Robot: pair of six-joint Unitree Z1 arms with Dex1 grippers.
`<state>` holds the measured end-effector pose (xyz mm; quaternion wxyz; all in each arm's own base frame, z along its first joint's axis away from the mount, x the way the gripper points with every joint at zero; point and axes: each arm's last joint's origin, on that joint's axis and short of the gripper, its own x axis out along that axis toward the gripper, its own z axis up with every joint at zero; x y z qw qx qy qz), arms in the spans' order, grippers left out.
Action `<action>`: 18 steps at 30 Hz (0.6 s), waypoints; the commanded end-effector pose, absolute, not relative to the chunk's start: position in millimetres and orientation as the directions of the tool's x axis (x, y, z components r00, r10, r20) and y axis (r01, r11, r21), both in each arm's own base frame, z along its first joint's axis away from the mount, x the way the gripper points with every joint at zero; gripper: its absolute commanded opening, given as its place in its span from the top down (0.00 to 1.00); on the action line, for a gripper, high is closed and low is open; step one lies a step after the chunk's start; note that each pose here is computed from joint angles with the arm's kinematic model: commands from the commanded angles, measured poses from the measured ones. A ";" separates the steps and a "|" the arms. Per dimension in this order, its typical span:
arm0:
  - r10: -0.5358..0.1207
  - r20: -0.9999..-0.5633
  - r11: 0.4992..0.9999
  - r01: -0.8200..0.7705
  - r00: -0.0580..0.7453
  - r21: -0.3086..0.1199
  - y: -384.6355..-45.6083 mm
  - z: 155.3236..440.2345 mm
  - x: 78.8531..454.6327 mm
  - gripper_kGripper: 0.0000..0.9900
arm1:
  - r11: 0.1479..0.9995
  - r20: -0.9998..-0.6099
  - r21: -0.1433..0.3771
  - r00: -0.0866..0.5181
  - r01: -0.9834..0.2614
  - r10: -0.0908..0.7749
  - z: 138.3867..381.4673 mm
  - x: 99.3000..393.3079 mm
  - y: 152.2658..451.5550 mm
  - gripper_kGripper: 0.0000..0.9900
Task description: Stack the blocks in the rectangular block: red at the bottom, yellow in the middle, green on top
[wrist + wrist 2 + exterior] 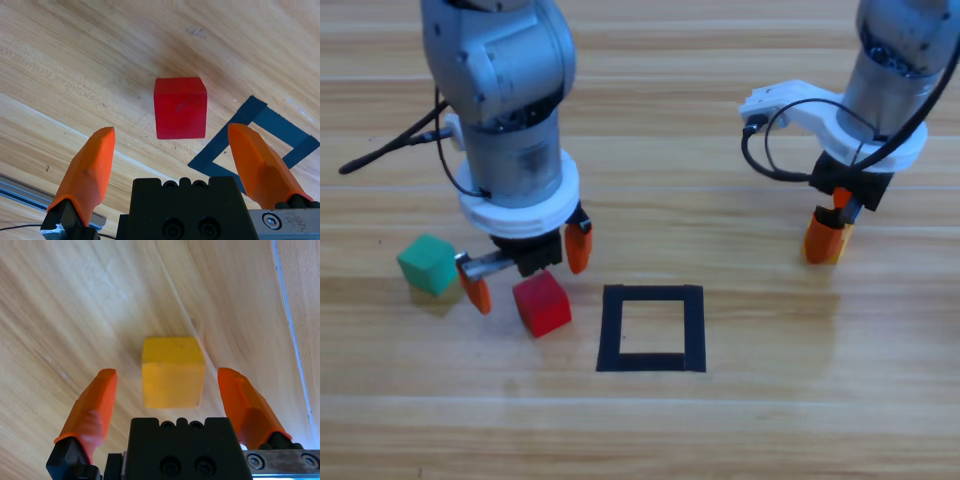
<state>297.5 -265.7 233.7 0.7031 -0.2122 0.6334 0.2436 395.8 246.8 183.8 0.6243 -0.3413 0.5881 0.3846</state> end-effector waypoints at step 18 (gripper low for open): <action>0.055 -0.997 0.763 -0.641 -0.058 0.079 -264.9 171.6 323.2 0.05 | 0.659 -0.985 0.147 -0.167 -0.738 0.033 161.1 386.3 233.2 0.92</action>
